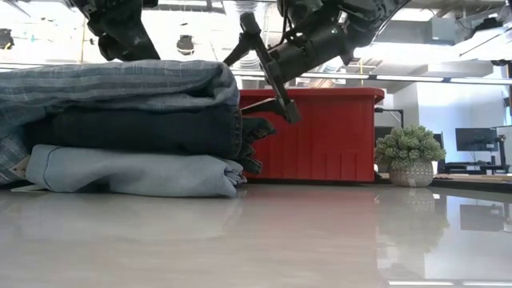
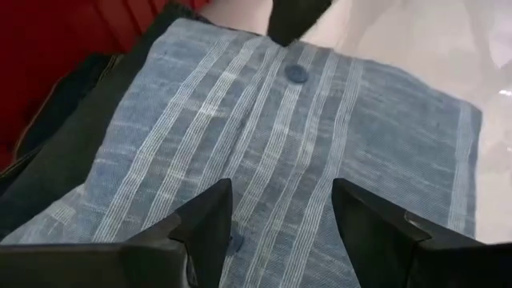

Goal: Fold laundry
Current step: Fold the blue shirt from the red laundry bin

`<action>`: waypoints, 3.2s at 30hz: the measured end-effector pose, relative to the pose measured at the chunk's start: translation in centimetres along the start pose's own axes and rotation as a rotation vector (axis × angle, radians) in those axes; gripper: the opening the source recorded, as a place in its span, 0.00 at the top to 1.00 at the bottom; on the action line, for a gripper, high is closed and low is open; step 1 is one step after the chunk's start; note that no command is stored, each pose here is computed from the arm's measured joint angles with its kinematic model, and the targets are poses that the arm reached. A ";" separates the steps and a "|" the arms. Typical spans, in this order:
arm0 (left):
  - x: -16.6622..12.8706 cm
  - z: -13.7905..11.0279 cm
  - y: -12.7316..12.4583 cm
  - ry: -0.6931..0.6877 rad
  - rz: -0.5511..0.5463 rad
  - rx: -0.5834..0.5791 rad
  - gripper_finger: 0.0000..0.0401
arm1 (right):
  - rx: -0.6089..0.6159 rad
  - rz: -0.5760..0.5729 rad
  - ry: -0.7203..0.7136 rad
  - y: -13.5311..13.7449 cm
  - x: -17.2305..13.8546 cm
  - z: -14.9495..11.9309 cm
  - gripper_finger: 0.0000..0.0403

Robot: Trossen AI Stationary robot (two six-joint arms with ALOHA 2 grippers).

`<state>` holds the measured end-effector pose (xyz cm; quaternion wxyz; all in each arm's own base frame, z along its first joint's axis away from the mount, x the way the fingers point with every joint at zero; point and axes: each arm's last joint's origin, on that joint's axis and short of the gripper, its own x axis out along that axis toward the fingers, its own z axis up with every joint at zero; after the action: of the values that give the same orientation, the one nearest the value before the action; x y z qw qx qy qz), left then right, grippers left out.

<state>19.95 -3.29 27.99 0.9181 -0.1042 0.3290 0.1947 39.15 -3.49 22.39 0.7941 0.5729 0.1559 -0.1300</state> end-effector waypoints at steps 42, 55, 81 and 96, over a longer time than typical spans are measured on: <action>-0.8 2.5 0.5 -0.287 -0.070 -0.175 0.49 | -0.108 0.384 0.193 8.4 -4.8 5.0 0.92; -9.6 5.2 3.5 -0.610 -0.177 -0.208 0.49 | -0.274 0.513 0.712 20.0 -21.6 9.4 0.92; 1.0 13.5 -3.5 -0.711 -0.747 -0.069 0.30 | -0.136 0.019 1.052 21.2 -25.9 -1.1 0.92; 7.8 19.8 -7.0 -0.430 -1.082 -0.005 0.12 | -0.294 -0.063 1.095 20.4 -19.1 -3.5 0.92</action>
<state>39.59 -1.03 38.53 0.9330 -0.2177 0.0349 -0.2844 29.16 6.65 46.64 0.6645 0.4354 0.5784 0.1854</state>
